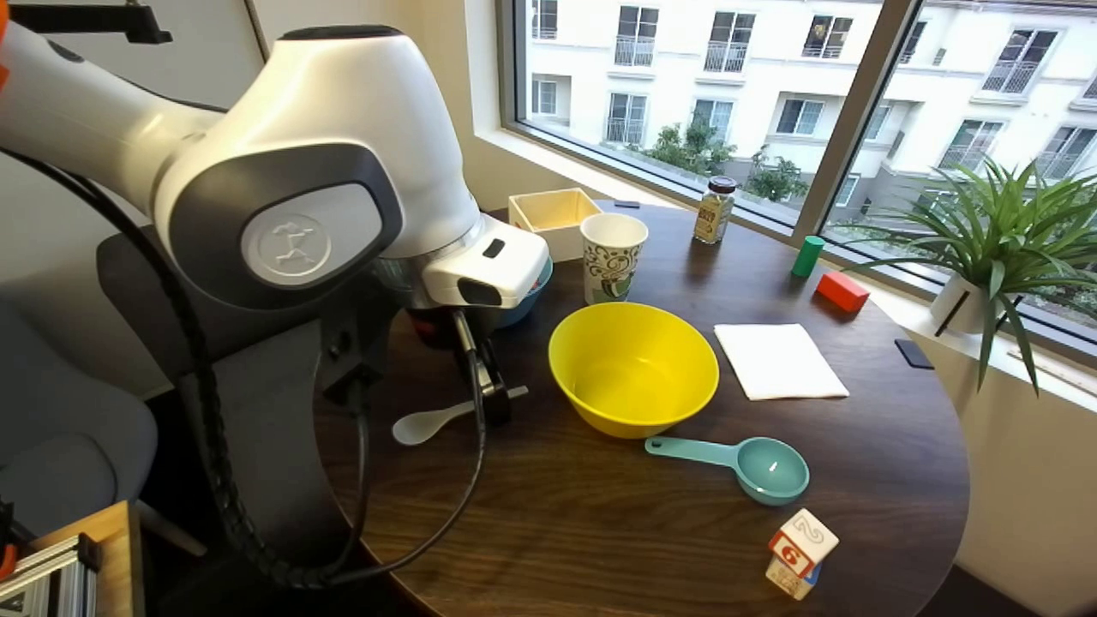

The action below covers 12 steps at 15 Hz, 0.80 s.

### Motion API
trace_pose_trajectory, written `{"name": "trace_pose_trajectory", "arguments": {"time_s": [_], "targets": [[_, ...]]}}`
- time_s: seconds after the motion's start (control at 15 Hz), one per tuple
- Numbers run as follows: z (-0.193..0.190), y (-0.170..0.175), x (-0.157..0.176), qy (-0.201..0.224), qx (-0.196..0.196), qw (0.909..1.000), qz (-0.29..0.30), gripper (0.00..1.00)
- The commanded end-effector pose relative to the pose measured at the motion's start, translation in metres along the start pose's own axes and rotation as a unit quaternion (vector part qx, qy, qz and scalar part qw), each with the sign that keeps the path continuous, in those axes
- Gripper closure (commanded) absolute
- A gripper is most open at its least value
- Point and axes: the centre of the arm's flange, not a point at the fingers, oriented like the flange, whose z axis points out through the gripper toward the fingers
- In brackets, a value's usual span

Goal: Use the spoon to scoop out of the blue bowl, empty the content into the yellow bowl and the cup and place the spoon back

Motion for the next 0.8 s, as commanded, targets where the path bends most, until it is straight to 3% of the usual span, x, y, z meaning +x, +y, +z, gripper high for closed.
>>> {"name": "trace_pose_trajectory", "arguments": {"time_s": [0.0, 0.13, 0.47, 0.53, 0.6, 0.67, 0.73], "targets": [[0.01, -0.004, -0.001, 0.01, -0.009, 0.9999, 0.001, 0.39], [0.012, -0.004, -0.001, 0.008, -0.009, 0.9999, -0.001, 0.4], [0.015, -0.006, 0.006, 0.021, -0.009, 0.9997, 0.0, 0.04], [0.016, -0.008, 0.007, 0.025, -0.009, 0.9996, 0.0, 0.01], [0.017, -0.008, 0.008, 0.027, -0.01, 0.9996, -0.001, 0.04], [0.018, -0.009, 0.009, 0.03, -0.011, 0.9995, -0.002, 0.3], [0.019, -0.009, 0.009, 0.032, -0.013, 0.9994, -0.001, 0.29]]}}
